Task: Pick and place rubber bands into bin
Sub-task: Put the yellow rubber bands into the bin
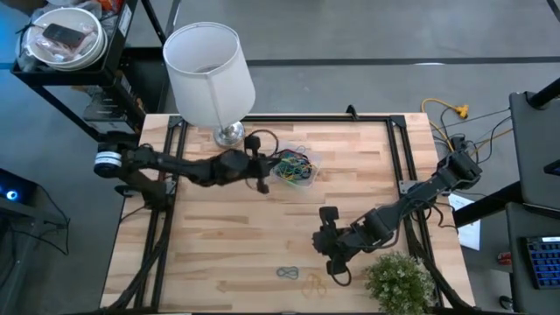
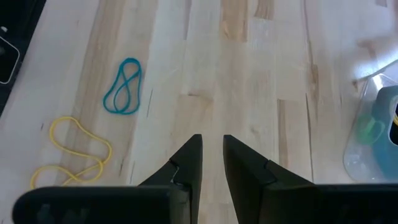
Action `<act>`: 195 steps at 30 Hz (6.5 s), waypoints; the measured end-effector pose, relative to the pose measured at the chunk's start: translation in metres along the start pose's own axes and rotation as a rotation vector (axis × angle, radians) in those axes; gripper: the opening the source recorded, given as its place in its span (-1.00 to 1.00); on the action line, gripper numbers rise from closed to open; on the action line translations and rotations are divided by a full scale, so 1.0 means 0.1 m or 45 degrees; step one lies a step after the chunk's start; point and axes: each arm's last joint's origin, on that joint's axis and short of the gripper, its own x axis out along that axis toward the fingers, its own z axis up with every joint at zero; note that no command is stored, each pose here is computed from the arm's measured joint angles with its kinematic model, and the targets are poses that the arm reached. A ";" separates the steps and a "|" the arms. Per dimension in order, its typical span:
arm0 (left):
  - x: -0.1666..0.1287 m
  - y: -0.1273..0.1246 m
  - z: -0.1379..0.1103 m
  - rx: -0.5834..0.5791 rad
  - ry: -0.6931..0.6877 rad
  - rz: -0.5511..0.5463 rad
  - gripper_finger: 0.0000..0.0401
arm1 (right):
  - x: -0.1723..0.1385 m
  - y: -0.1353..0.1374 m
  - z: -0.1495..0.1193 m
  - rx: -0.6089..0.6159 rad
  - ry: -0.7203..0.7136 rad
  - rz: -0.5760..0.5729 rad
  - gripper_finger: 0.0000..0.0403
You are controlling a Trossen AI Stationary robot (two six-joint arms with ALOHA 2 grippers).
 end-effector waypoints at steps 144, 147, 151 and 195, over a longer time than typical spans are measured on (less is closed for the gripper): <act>-1.13 -0.39 -0.03 -0.190 -0.053 -0.494 -0.21 | 0.99 0.88 -0.61 0.067 0.285 0.209 -0.92; -1.13 -0.39 -0.03 -0.190 -0.053 -0.495 -0.21 | 0.98 0.89 -0.55 -0.009 0.248 0.198 -0.95; -1.13 -0.39 -0.03 -0.190 -0.054 -0.495 -0.21 | 0.95 0.93 -0.45 -0.123 0.187 0.149 -0.96; -1.13 -0.40 -0.03 -0.186 -0.055 -0.496 -0.21 | 0.17 -0.41 0.69 -0.233 -0.058 -0.939 -0.96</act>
